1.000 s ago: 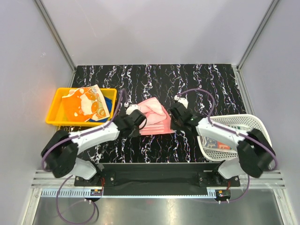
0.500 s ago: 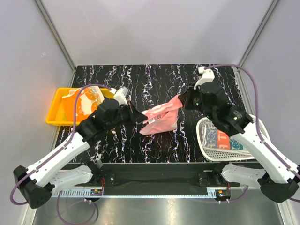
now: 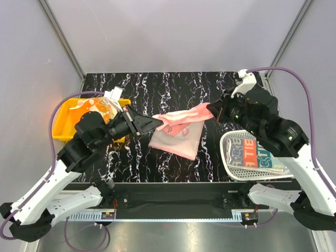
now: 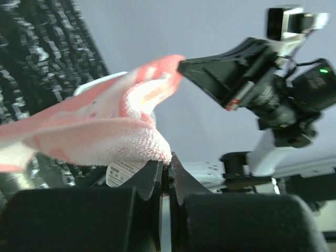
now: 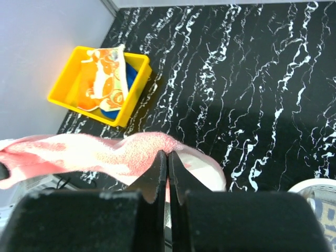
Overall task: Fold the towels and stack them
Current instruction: Flatten out the crumpled towel, then fold the towel
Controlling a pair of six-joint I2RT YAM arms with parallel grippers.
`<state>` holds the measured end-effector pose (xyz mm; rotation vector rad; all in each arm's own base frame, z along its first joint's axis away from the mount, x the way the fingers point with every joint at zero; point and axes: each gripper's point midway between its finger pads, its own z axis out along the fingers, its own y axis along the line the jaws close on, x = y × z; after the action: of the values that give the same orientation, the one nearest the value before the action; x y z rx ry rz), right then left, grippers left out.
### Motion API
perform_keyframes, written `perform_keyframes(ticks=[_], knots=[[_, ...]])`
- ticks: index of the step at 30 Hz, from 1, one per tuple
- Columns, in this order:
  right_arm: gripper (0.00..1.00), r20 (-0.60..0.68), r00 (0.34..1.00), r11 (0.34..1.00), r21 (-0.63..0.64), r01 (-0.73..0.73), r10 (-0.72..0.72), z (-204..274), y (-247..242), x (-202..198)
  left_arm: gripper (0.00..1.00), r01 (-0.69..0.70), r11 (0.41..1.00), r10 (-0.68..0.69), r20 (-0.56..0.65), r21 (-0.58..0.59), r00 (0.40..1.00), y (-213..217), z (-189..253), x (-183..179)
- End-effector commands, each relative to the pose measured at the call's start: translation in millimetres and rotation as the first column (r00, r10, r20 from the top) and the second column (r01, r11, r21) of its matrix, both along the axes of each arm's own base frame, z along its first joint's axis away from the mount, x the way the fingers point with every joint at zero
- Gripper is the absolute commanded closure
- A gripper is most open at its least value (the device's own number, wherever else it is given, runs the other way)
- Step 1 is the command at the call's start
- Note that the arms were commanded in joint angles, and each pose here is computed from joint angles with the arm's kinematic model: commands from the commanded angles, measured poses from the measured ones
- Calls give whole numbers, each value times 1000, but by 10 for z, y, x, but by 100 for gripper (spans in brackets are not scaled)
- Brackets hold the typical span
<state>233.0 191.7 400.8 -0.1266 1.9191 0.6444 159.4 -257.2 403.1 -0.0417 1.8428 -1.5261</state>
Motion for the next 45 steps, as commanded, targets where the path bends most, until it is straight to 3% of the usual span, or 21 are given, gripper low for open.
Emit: perform_keyframes(ticks=[1,7,10,12,15,19,20,21,22,23,24,25,27,29,30,35,45], knots=[[100,59,997,997,64,-43,39,373,-61,-172,100,42,989,-31,82,-140,996,58,599,-231],[100,87,996,997,77,-20,13,560,-82,-121,100,-50,982,63,67,-183,996,168,789,-132],[100,60,998,1000,22,20,-22,391,-1,85,100,-176,970,180,7,-165,984,231,652,188],[100,40,999,999,-13,33,-32,225,130,286,100,-191,972,185,-56,-139,981,200,396,381],[100,-32,999,1000,-30,8,-9,-146,317,680,100,-263,952,242,-143,-155,960,272,56,953],[100,-151,988,999,-26,31,-35,-889,212,1564,100,-294,948,261,-228,-122,938,259,-554,1721],[100,-135,991,1000,5,-7,7,-929,277,1752,100,-314,947,282,-296,-68,913,225,-934,2031],[100,-205,979,1000,3,-22,22,-1330,340,2021,100,-339,938,306,-286,-76,908,298,-971,2326],[100,-198,980,999,27,-17,22,-1347,329,2251,100,-304,950,272,-281,-75,920,254,-1036,2494],[100,-220,976,999,39,4,5,-1455,247,2473,100,-293,956,268,-369,-12,890,191,-1587,2832],[100,-298,955,1000,18,10,-4,-1913,260,2710,100,-293,956,263,-364,-29,894,223,-1647,3049],[100,-257,966,999,36,15,-6,-1765,275,2939,100,-254,964,219,-316,-73,923,156,-1454,3255],[100,-289,957,999,42,28,-14,-1984,266,3289,100,-245,968,206,-396,-51,895,125,-1957,3639],[100,-340,940,999,39,35,-20,-2153,240,3396,100,-209,975,166,-379,-73,910,60,-1919,3850],[100,-348,937,998,38,40,-25,-2232,224,3510,100,-206,977,166,-415,-55,895,48,-2131,3919],[100,-397,917,999,14,45,-36,-2443,158,3463,95,-203,978,166,-423,-44,891,104,-2171,3933],[100,-558,830,998,41,54,-22,-2983,128,2680,88,-192,980,191,-551,56,812,263,-2694,3234]])
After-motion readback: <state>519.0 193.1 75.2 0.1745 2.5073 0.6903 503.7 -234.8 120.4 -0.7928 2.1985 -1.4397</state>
